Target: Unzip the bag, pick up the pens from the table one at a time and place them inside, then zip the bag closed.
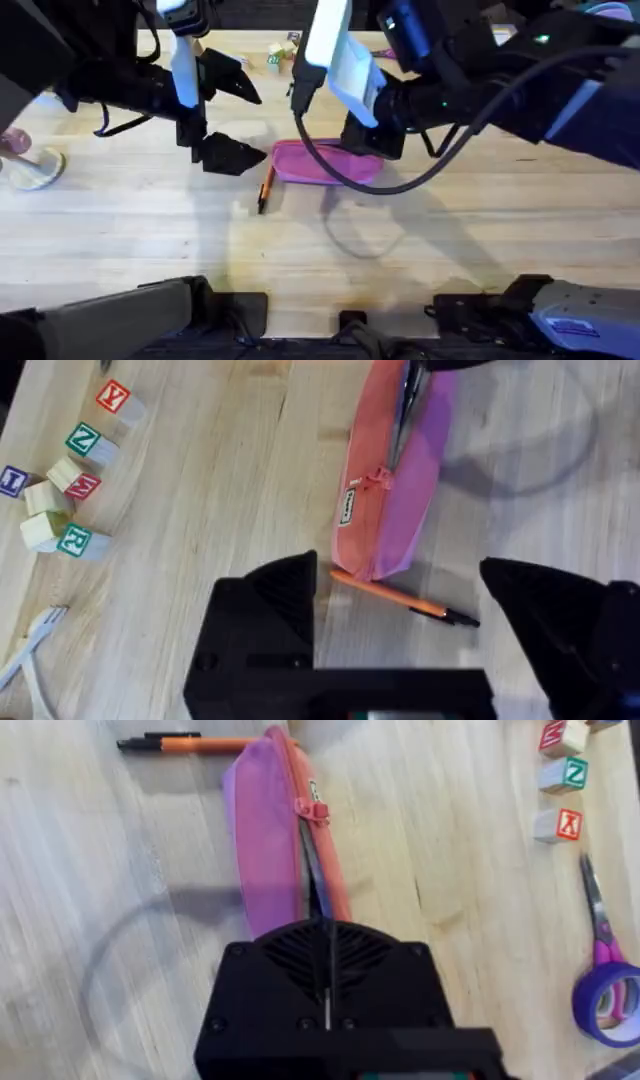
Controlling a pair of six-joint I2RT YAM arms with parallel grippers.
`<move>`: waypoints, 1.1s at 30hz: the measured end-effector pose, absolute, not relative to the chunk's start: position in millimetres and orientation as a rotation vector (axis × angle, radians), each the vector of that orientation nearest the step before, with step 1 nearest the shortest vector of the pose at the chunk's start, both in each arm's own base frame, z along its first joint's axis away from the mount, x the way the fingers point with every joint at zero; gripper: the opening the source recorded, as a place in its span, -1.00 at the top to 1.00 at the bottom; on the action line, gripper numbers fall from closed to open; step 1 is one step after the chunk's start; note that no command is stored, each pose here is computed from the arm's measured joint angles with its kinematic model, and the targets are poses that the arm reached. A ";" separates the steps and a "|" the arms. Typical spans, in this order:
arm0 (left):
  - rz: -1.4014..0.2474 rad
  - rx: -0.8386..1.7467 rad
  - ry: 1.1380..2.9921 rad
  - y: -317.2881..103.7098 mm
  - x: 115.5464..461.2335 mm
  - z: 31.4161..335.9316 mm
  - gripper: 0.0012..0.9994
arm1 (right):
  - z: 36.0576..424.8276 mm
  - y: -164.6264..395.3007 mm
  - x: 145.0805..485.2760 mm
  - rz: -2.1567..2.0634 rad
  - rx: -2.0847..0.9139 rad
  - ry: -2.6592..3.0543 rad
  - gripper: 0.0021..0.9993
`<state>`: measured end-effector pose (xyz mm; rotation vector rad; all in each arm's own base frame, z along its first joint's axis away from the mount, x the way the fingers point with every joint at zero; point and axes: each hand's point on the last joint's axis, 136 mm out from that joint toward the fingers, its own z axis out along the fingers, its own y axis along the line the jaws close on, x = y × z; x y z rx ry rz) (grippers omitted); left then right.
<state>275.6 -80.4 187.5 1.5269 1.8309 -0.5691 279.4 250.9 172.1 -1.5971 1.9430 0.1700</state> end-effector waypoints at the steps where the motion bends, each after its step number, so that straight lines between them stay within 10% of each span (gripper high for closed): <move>1: -0.569 1.527 1.831 -80.4 275.6 187.5 -0.99 | 170.2 251.1 279.8 0.171 -1.601 1.946 0.94; 33: -0.550 1.529 1.819 -79.8 279.0 188.1 -0.99 | 93.1 263.1 295.6 0.216 -1.707 2.064 0.94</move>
